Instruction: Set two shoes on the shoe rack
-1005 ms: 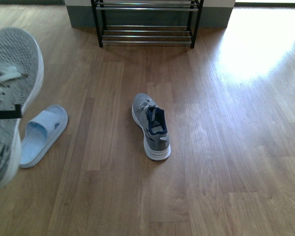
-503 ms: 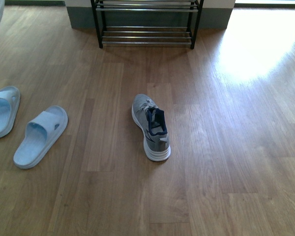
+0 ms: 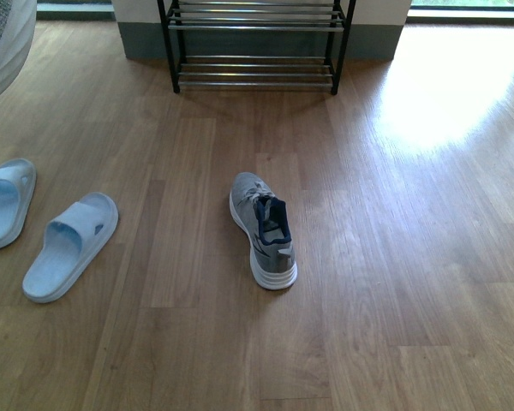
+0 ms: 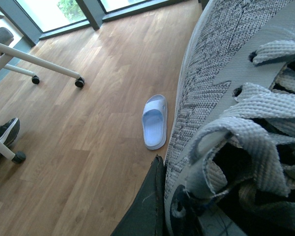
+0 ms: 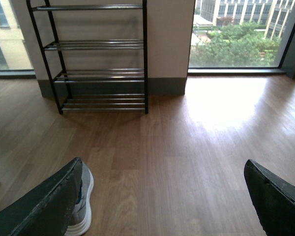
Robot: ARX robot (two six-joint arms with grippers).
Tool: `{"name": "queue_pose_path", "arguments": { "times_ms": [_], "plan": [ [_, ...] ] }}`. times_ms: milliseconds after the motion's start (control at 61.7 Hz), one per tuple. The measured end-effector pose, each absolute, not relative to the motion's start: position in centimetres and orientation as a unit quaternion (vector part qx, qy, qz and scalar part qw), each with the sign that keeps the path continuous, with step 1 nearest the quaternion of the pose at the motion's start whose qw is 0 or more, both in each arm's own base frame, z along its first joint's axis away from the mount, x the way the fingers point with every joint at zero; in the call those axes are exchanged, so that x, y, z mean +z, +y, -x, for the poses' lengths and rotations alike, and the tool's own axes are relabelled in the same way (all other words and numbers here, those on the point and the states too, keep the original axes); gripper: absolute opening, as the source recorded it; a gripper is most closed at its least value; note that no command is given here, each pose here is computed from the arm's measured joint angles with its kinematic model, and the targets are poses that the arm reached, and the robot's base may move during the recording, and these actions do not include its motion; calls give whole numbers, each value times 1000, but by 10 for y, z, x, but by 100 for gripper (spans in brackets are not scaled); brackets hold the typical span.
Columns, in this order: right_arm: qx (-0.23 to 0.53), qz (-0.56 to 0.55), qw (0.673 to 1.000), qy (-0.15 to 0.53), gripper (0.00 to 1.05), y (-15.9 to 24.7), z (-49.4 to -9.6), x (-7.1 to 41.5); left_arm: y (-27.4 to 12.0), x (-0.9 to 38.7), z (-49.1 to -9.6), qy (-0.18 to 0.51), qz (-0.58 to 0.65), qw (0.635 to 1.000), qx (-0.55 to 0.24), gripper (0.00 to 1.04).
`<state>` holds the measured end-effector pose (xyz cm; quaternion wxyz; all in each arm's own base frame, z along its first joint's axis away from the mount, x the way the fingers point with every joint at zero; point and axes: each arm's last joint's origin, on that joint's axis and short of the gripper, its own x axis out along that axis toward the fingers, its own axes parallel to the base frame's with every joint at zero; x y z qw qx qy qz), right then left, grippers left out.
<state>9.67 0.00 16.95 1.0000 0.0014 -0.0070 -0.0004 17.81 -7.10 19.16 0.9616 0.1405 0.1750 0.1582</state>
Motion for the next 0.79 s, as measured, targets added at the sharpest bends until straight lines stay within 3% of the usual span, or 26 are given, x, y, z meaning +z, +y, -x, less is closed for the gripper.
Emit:
{"name": "queue_pose_path", "arguments": {
  "times_ms": [795],
  "plan": [
    [2,-1,1000,-8,96,0,-97,170,-71,192,-178,175,-141,961,161,2]
  ]
}}
